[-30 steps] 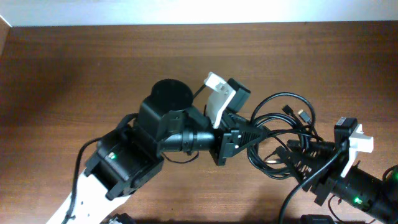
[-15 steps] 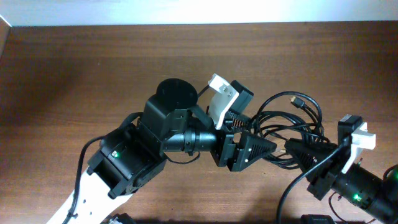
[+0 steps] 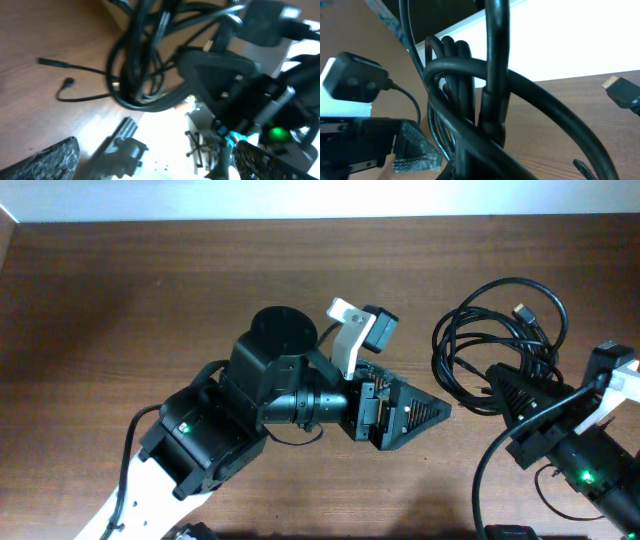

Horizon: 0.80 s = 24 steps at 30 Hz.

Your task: Untangle cables

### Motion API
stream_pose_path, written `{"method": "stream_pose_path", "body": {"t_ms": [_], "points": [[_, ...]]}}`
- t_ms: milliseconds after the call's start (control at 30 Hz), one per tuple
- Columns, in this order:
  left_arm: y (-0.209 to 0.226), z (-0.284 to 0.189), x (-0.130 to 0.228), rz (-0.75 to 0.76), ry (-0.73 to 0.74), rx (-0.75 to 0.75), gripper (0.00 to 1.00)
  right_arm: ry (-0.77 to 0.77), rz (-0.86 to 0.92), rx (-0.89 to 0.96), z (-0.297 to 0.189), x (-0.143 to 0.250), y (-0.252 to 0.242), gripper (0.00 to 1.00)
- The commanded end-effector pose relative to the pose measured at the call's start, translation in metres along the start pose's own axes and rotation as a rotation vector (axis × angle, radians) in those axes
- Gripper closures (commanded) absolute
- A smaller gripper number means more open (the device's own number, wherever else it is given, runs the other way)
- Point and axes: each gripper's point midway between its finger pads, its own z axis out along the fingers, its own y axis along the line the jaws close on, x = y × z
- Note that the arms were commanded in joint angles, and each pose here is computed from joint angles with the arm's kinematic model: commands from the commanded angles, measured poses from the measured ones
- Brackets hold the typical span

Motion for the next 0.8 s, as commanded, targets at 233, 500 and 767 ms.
{"method": "stream_pose_path", "body": {"t_ms": [233, 500, 767], "points": [[-0.011, -0.004, -0.017, 0.022, -0.073, 0.009, 0.01, -0.009, 0.015, -0.091, -0.003, -0.006, 0.019, 0.96], [0.003, -0.006, -0.029, 0.026, -0.142, -0.070, 0.25, 0.018, 0.046, -0.146, -0.004, -0.002, 0.029, 0.96], [-0.013, -0.012, -0.047, 0.086, -0.226, -0.028, 0.30, 0.053, 0.043, -0.129, -0.004, 0.008, 0.024, 0.96]]}}
